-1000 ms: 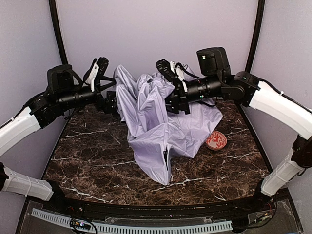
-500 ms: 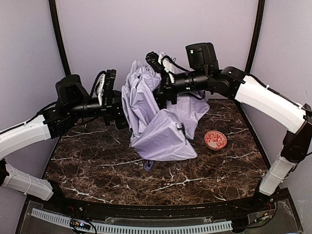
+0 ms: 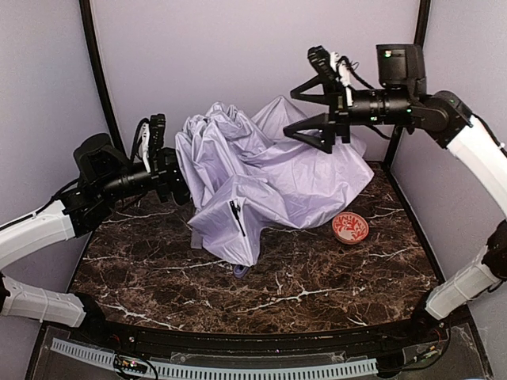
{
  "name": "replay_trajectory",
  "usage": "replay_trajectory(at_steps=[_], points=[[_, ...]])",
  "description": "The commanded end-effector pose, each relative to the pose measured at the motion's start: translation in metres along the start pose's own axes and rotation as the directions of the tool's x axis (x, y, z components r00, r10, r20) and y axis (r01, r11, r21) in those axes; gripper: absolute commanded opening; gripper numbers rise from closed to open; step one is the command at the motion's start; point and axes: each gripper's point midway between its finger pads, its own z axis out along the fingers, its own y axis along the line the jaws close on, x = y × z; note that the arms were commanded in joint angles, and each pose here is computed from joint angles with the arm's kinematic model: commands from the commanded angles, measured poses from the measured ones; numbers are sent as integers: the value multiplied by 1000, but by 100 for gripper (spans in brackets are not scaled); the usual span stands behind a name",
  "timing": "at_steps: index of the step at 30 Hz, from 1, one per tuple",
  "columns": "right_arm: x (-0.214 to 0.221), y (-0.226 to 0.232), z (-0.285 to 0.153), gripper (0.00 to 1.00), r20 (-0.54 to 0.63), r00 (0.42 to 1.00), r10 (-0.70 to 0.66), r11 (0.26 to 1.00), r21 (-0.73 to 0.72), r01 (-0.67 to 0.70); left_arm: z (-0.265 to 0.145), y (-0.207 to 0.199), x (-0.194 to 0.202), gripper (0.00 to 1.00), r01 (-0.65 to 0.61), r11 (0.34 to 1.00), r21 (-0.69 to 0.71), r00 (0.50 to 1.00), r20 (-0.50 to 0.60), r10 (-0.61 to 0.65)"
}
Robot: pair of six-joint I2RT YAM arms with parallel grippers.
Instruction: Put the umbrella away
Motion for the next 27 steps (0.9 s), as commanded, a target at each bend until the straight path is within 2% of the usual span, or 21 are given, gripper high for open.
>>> replay_trajectory(at_steps=[1, 6, 12, 16, 19, 23, 27], points=[[-44, 2, -58, 100, 126, 989, -78, 996, 42, 73, -7, -2, 16, 0, 13, 1000, 9, 999, -35, -13], [-44, -5, -87, 100, 122, 990, -65, 991, 128, 49, -10, 0, 19, 0, -3, 1000, 9, 999, -44, 3], [30, 3, -110, 100, -37, 999, -24, 977, 212, 31, -15, -6, 18, 0, -46, 998, 44, 998, -43, 48], [62, -10, -100, 100, -64, 998, -2, 971, 237, 18, -18, -17, 18, 0, -68, 992, 102, 996, -43, 73], [62, -34, -80, 100, -34, 999, -31, 977, 209, 38, -23, -31, 17, 0, -85, 980, 180, 995, -36, 93], [39, -70, -47, 100, 22, 998, -62, 991, 118, 59, -27, -47, 14, 0, -106, 958, 267, 992, -39, 120], [31, -85, -5, 100, 84, 996, -18, 997, -70, 23, -31, -54, 9, 0, -154, 938, 312, 983, -45, 176]])
